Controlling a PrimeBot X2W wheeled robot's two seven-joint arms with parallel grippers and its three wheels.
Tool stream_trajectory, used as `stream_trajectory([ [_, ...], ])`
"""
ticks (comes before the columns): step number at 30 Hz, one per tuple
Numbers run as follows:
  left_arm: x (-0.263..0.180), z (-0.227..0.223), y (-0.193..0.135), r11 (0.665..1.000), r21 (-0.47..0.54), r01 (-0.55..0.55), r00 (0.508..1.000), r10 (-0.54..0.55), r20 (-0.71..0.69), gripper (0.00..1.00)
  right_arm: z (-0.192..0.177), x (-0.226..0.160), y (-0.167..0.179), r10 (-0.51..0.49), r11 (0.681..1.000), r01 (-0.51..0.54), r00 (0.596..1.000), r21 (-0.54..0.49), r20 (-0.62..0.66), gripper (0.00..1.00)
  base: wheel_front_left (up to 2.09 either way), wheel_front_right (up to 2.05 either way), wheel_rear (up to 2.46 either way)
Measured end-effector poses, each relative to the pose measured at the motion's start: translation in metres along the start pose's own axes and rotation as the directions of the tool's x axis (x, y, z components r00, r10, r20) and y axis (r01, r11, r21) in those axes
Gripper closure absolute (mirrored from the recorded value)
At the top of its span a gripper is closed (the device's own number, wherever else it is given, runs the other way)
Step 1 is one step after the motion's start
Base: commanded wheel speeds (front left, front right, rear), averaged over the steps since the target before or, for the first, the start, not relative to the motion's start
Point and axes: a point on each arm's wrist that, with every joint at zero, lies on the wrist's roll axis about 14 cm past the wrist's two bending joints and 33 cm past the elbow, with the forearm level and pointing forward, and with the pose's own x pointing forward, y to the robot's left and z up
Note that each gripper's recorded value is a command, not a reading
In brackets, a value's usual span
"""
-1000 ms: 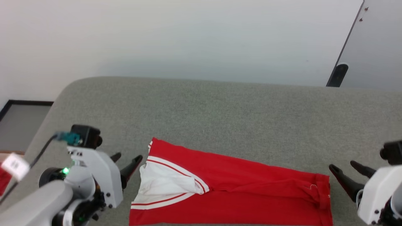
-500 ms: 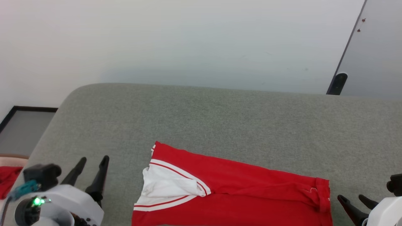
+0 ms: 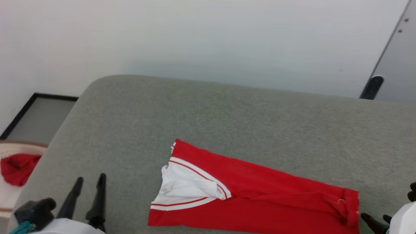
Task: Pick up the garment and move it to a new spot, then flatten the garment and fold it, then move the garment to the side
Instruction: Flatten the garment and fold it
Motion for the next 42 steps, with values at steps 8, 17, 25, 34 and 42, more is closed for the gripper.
stream_trajectory([
  [8, 0.006, -0.018, -0.002, 1.0, -0.025, -0.001, 0.999, 0.0, -0.033, 0.0, -0.006, 0.033, -0.004, 0.006, 1.0, -0.005, 0.99, 0.01, -0.142, 0.0, 0.0, 0.0, 0.0],
  [17, 0.017, -0.029, 0.007, 0.999, -0.033, -0.034, 0.998, 0.032, -0.06, 0.0, -0.024, 0.074, 0.007, 0.053, 0.999, -0.047, 0.955, 0.026, -0.293, 0.0, 0.0, 0.0, 0.0],
  [25, 0.022, -0.035, 0.009, 0.998, -0.05, -0.046, 0.996, 0.042, -0.074, 0.0, -0.029, 0.086, 0.007, 0.068, 0.998, -0.062, 0.929, 0.028, -0.365, 1.0, 0.0, 0.0, 0.0],
  [34, 0.024, -0.04, 0.009, 0.997, -0.053, -0.048, 0.995, 0.044, -0.087, 0.0, -0.026, 0.091, 0.006, 0.079, 0.997, -0.07, 0.934, 0.038, -0.349, 1.0, 0.0, 0.0, 0.0],
  [42, 0.023, -0.041, 0.009, 0.998, -0.054, -0.045, 0.995, 0.04, -0.086, 0.0, -0.007, 0.088, -0.006, 0.041, 0.999, -0.038, 0.958, 0.018, -0.285, 1.0, 0.0, 0.0, 0.0],
])
